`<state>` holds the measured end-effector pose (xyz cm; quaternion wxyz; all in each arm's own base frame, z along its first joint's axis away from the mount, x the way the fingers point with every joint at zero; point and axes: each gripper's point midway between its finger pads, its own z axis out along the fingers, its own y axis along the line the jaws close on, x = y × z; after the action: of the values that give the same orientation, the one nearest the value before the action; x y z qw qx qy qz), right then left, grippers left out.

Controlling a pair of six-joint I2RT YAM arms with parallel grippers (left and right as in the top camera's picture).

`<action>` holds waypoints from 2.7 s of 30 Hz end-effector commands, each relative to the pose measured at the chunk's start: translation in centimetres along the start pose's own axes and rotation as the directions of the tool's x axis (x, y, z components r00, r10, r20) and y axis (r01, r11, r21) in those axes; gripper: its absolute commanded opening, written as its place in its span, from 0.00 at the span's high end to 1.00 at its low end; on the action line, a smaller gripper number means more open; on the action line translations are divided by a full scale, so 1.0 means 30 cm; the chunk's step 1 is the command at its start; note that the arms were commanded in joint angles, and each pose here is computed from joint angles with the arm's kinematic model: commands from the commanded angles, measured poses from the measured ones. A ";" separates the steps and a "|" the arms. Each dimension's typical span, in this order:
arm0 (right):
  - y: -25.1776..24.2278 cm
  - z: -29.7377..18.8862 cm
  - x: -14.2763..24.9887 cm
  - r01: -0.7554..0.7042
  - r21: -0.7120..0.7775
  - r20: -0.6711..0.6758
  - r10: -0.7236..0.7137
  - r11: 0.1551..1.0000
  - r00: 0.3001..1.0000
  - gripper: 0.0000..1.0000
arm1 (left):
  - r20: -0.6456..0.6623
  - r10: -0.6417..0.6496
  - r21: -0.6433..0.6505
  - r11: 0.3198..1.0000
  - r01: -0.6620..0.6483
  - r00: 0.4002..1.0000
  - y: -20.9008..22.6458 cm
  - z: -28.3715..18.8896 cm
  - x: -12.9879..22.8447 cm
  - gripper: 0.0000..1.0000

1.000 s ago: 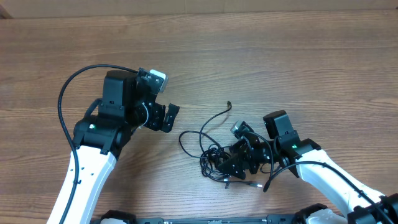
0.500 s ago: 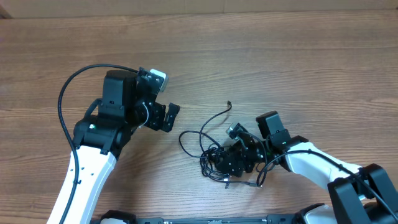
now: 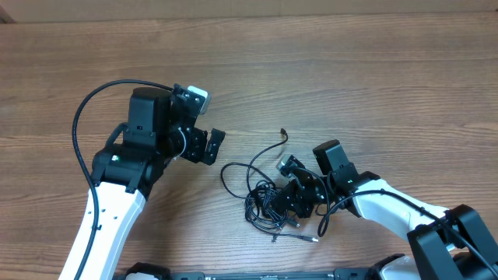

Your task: Untangle cables

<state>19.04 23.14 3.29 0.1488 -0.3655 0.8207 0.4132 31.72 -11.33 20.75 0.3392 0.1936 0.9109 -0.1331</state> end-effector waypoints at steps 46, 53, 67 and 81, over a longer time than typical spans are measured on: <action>0.212 -0.671 -0.751 -0.008 -0.405 0.579 0.263 0.914 0.772 0.96 | 0.303 0.080 0.497 0.837 -0.229 0.950 -0.297 -0.107 -0.179 0.08; 0.241 -0.694 -0.761 -0.036 -0.457 0.560 0.319 0.889 0.764 0.96 | 0.407 0.117 0.460 0.830 -0.314 0.906 -0.304 -0.127 -0.247 0.10; 0.254 -0.748 -0.807 -0.037 -0.483 0.614 0.368 0.875 0.698 0.96 | 0.511 0.148 0.504 0.746 -0.435 0.847 -0.436 -0.177 -0.296 0.00; 0.275 -0.714 -0.765 -0.045 -0.499 0.541 0.351 0.866 0.764 0.96 | 0.608 0.163 0.439 0.746 -0.500 0.777 -0.435 -0.213 -0.367 0.18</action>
<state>30.88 20.42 32.70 0.2688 -0.1216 0.6447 0.7052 30.10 -23.21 34.15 0.5218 0.4055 0.6471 -0.3802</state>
